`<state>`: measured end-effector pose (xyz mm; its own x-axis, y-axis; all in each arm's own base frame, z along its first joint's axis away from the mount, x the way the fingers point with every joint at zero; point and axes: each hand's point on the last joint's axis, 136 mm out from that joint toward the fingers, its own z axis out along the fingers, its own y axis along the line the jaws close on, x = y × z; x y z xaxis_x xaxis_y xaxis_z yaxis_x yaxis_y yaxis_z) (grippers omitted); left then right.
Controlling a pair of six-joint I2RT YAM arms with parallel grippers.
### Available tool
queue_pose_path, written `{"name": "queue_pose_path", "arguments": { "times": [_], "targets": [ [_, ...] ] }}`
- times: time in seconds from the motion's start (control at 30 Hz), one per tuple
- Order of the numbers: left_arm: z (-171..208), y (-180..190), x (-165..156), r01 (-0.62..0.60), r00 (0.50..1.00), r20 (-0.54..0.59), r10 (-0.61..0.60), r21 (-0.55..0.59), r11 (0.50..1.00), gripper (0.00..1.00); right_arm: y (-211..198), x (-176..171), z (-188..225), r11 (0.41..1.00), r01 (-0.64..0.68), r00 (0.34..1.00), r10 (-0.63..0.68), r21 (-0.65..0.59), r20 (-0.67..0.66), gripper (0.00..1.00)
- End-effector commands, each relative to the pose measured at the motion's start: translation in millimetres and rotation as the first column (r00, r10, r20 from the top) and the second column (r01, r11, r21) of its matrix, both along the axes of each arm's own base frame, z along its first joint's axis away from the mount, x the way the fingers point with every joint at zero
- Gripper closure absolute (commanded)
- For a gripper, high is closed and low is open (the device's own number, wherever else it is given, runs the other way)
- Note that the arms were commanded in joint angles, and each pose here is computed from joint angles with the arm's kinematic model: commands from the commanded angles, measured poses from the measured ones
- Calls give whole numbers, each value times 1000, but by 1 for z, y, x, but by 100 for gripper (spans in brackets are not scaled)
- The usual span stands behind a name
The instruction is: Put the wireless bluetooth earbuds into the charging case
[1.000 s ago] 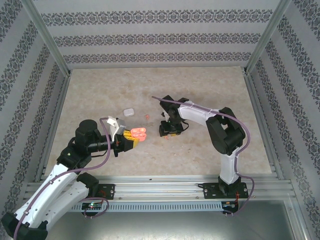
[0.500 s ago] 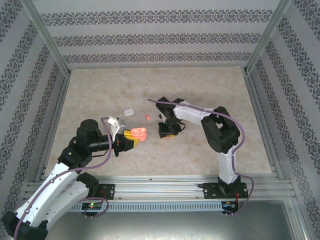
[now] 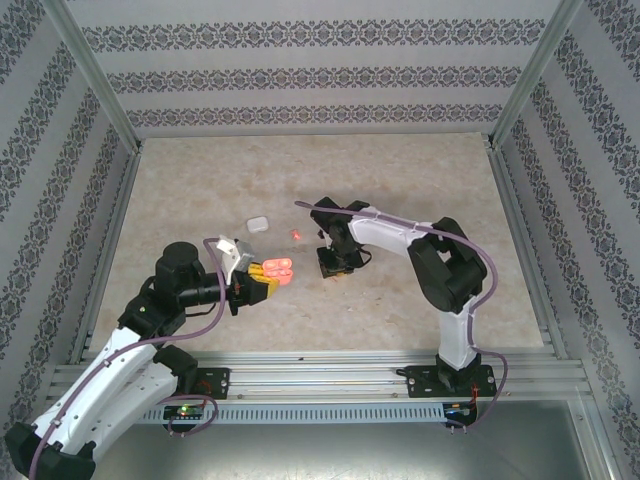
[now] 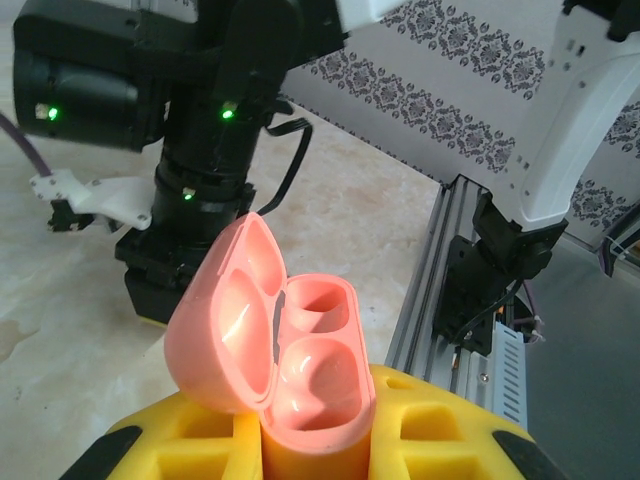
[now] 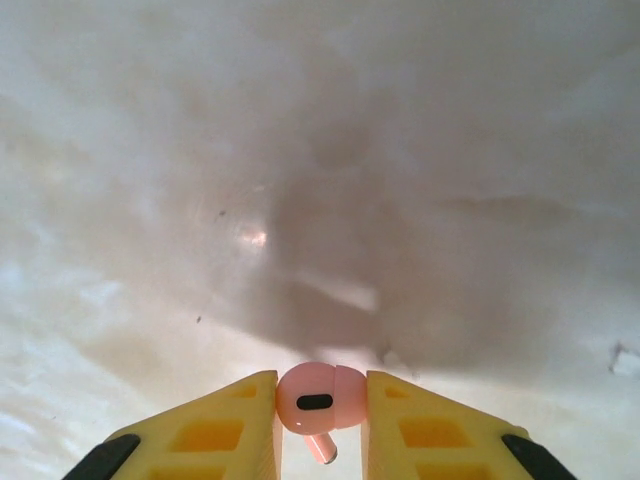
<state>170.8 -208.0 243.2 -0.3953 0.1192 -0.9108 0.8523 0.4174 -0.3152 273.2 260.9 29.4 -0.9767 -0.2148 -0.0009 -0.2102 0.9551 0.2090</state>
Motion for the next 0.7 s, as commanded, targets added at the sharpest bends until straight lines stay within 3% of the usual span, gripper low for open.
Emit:
{"name": "queue_pose_path", "arguments": {
  "times": [0.0, 0.33, 0.67],
  "targets": [
    [16, 0, 7, -14, 997, 78, 18, -45, 999, 97, 2, 8, 29, 997, 58, 993, -63, 52, 102, 78],
    [27, -4, 16, -10, 987, 162, 25, -92, 996, 97, -10, 18, 115, 977, 120, 912, -179, 176, 369, 78],
    [36, -6, 39, -65, 972, 219, 87, -104, 992, 98, -5, 2, 244, 915, -14, 689, -284, 404, 667, 77]
  ]
}}
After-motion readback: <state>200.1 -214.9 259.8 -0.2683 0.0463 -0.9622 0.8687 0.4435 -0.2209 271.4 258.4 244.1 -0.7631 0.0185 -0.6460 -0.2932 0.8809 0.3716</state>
